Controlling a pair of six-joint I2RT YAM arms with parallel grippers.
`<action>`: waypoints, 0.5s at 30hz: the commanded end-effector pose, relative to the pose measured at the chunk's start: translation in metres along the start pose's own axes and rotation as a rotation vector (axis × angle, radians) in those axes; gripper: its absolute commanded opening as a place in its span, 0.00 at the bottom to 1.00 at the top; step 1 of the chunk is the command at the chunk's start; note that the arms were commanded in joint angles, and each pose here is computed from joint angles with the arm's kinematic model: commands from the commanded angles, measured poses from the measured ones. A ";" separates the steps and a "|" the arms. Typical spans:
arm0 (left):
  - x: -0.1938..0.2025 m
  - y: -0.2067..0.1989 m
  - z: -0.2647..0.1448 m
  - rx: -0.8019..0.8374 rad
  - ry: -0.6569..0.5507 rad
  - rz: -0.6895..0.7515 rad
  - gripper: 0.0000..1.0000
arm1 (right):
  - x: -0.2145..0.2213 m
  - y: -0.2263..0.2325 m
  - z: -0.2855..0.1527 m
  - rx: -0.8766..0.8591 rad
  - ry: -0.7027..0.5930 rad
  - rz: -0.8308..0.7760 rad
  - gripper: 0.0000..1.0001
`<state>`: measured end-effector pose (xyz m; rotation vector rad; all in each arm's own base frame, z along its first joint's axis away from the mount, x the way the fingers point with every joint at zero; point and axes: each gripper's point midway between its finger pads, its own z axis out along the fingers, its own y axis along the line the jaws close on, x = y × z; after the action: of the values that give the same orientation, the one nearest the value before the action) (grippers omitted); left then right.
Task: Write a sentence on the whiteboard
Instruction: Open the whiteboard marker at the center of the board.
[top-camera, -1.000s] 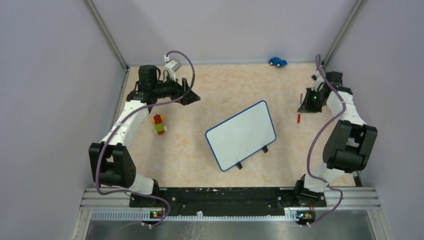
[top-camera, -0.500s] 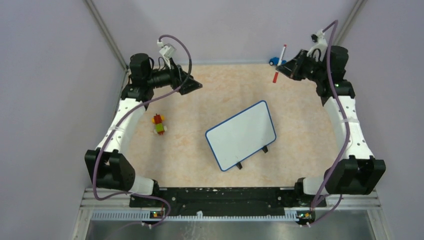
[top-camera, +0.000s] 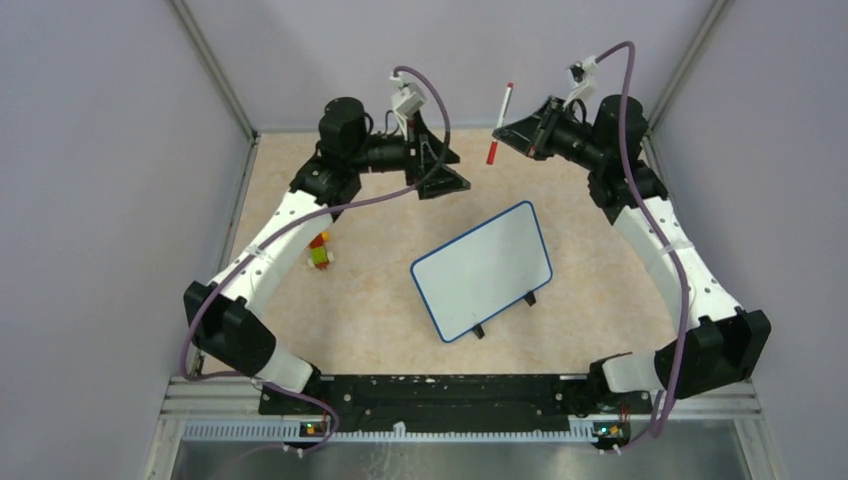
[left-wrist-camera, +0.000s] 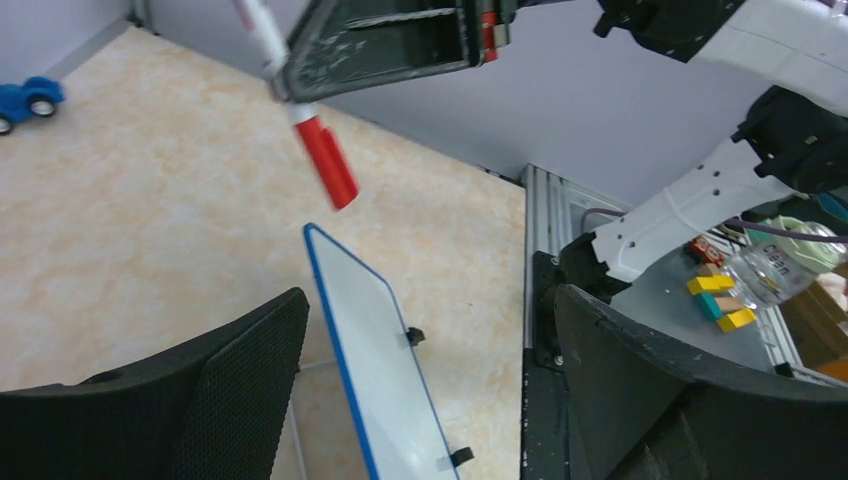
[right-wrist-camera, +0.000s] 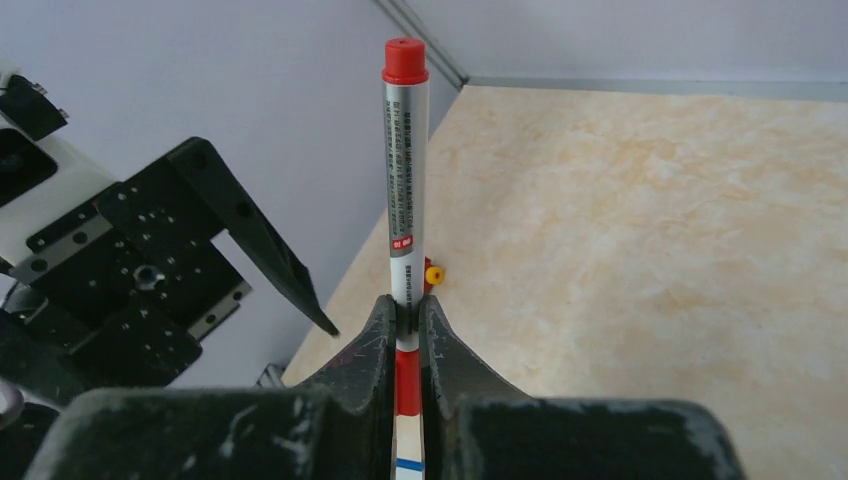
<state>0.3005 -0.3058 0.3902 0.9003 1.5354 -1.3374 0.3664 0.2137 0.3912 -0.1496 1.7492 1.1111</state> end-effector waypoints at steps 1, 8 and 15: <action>-0.010 -0.011 0.027 0.066 -0.028 0.010 0.95 | 0.001 0.035 0.017 -0.128 -0.012 0.064 0.00; -0.004 0.027 0.042 -0.145 -0.037 -0.001 0.82 | 0.009 0.031 0.032 0.032 0.015 0.083 0.00; 0.003 0.057 0.048 -0.334 -0.011 0.047 0.75 | 0.013 0.026 0.038 0.123 0.015 0.099 0.00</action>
<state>0.3391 -0.3481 0.3538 0.7580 1.6840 -1.1655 0.3691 0.2623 0.3750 -0.0368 1.8823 1.1111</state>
